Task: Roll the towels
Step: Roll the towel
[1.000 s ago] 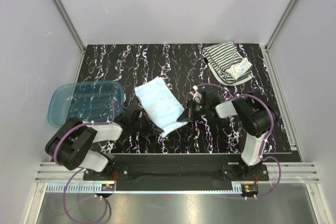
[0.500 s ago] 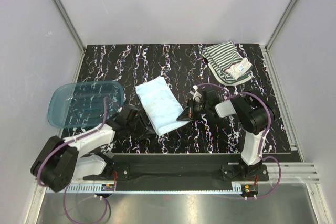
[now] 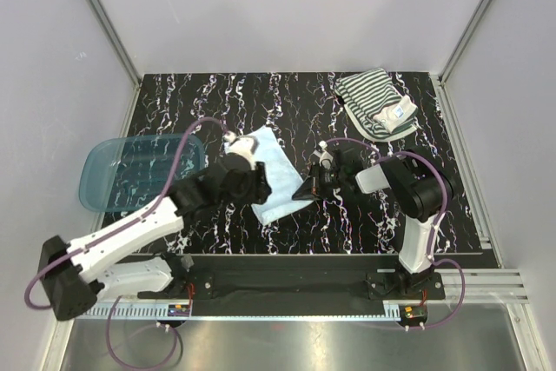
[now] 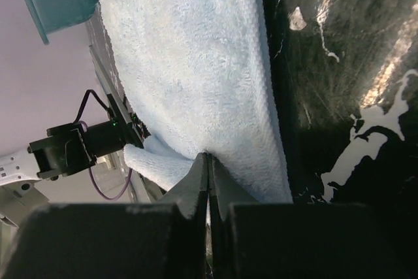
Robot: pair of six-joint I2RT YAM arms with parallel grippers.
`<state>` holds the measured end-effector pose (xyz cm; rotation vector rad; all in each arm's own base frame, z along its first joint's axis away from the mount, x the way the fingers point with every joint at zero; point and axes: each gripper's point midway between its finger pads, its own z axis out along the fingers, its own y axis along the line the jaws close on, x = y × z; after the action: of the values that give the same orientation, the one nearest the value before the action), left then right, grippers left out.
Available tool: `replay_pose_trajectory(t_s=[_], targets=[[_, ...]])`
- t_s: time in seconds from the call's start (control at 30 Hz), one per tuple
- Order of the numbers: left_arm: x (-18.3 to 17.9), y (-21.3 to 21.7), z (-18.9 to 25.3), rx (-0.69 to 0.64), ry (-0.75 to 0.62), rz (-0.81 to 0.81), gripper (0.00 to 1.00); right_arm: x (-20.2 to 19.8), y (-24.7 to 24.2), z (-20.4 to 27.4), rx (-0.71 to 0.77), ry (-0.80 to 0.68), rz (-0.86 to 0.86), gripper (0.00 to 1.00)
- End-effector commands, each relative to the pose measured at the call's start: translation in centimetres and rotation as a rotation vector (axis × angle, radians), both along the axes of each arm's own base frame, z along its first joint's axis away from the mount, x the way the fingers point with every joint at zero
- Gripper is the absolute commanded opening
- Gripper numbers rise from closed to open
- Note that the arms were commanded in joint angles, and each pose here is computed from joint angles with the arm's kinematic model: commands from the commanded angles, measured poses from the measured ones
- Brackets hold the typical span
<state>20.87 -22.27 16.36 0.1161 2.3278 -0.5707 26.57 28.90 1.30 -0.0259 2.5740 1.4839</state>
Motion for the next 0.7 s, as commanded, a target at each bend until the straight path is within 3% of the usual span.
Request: replay_pose_trajectory(t_s=[0.0,0.2,0.67], targets=[[0.0,-2.3,-0.3,0.185,-0.126,-0.203,0.52,0.6,-1.3,-3.2,-0.111,0.008,-0.056,0.0],[-1.2,-7.0,-2.6,0.215,-0.102,-0.403,0.51,0.5,-1.2,-3.4,-0.116,0.01,-0.051,0.0],[-1.1,-7.7,-9.3,0.328,0.029,-0.423,0.52,0.5,-1.2,-3.7,-0.114,0.024,-0.048,0.0]])
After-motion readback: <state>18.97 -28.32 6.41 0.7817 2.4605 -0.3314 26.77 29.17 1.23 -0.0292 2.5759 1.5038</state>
